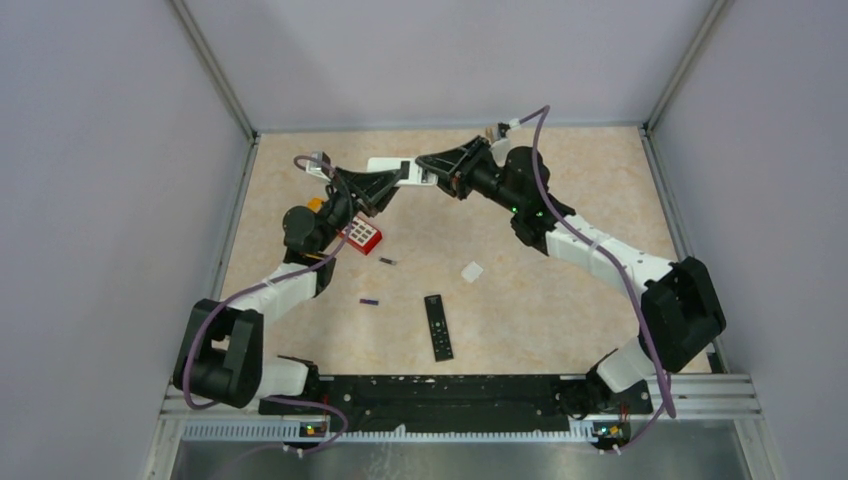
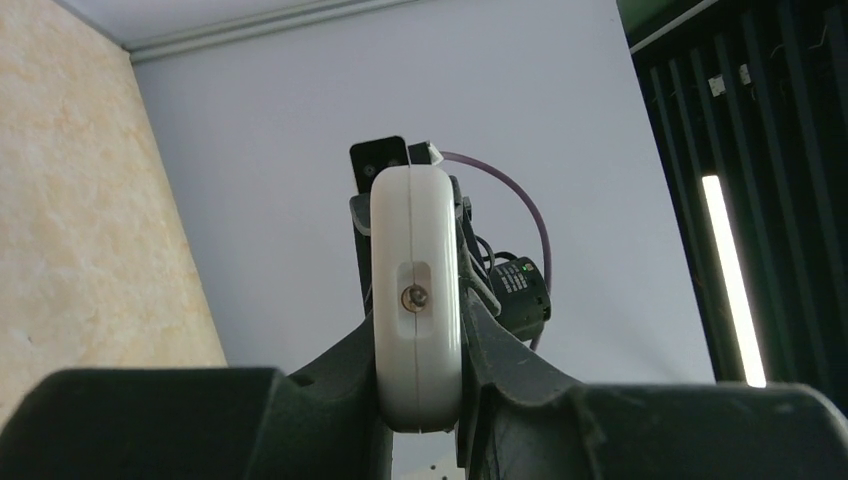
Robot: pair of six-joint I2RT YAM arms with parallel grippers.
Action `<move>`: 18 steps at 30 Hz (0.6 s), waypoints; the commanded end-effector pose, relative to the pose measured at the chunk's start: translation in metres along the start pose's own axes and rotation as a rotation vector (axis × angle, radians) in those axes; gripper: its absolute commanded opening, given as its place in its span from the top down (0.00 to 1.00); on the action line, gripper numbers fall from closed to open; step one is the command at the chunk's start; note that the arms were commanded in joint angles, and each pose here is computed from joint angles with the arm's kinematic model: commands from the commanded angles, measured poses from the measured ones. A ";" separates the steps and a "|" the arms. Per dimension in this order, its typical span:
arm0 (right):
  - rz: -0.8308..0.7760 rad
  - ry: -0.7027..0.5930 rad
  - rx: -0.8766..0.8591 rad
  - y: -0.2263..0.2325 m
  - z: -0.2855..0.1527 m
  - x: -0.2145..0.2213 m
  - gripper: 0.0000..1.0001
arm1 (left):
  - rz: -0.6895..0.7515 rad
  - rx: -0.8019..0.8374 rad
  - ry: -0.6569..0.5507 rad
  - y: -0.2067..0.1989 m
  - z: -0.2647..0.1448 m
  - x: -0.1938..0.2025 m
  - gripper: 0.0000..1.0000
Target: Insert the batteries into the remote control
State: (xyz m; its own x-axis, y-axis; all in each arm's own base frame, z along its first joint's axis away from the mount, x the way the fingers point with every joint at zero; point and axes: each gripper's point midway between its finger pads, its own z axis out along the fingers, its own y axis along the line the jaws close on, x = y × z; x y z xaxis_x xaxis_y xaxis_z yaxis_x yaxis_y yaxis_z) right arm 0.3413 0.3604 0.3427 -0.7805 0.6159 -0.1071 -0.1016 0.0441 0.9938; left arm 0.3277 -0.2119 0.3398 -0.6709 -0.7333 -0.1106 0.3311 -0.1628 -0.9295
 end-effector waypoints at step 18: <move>-0.202 -0.007 -0.162 0.029 -0.022 -0.011 0.20 | 0.112 0.064 0.070 -0.013 -0.015 0.015 1.00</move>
State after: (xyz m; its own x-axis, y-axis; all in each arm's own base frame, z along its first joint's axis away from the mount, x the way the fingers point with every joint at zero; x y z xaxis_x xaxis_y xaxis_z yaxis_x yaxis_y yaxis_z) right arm 0.3375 0.3503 0.3309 -0.7728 0.5885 -0.2376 -0.2163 0.1078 0.9704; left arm 0.3187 -0.2129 0.3363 -0.6988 -0.7032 -0.1313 0.3316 -0.1557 -0.9305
